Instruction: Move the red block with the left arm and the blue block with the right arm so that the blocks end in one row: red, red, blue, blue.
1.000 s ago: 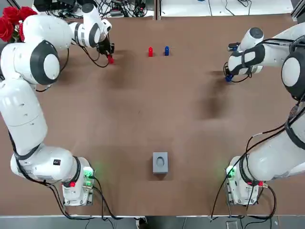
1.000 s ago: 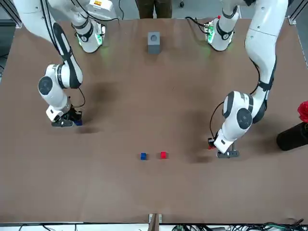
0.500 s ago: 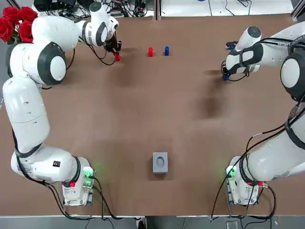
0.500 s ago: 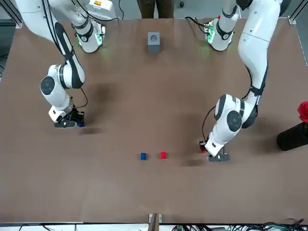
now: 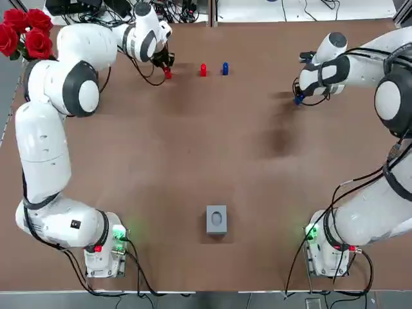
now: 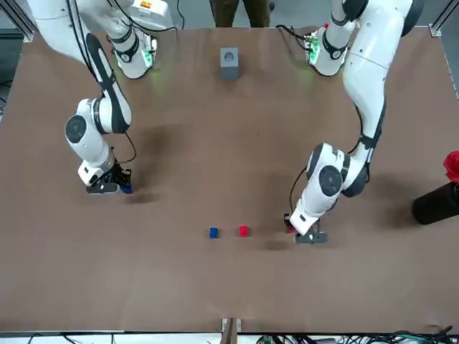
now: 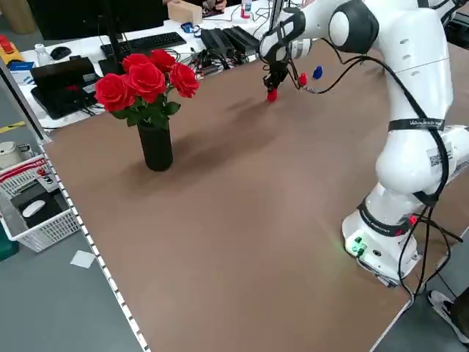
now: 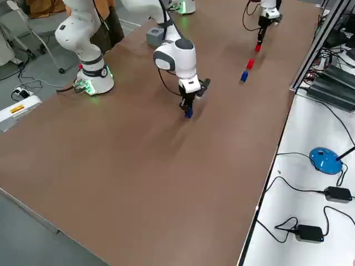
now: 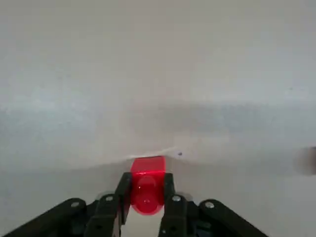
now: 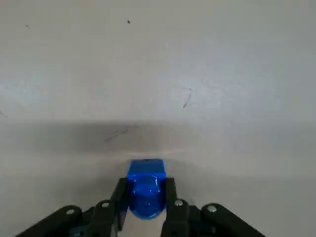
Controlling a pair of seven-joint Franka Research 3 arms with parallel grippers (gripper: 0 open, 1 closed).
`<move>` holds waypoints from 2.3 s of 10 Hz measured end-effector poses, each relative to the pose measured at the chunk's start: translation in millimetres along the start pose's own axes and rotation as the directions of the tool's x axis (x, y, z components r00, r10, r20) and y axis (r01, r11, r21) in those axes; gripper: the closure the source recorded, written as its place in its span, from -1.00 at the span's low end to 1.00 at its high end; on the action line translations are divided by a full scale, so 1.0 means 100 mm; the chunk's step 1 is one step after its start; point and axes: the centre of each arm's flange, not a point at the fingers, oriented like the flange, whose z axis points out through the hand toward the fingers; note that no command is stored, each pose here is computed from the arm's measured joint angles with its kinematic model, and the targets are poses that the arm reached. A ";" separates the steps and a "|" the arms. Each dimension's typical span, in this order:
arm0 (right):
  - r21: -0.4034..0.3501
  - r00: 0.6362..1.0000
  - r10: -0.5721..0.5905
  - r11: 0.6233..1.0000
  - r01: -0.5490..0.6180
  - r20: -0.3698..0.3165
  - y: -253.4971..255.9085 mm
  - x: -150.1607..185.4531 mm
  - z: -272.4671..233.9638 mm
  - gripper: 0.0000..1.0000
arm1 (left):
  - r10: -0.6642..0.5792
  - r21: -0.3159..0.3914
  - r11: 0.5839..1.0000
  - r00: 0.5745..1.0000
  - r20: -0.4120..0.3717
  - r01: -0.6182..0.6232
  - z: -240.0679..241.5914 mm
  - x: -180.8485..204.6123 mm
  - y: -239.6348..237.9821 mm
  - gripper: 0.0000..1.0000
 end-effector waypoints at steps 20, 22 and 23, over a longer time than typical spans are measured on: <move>0.051 0.983 0.182 0.982 -0.184 0.031 -1.71 1.04 0.13 0.32 | 0.066 -0.002 0.998 0.996 -0.055 -0.066 0.10 0.24 0.58 0.41; 0.044 0.977 0.210 0.976 -0.212 0.040 -2.03 1.13 0.13 0.32 | 0.083 0.027 0.996 0.994 -0.070 -0.081 0.11 0.26 0.63 0.41; 0.040 0.976 0.215 0.976 -0.216 0.037 -2.13 1.17 0.14 0.32 | 0.087 0.033 0.996 0.993 -0.073 -0.085 0.11 0.26 0.65 0.41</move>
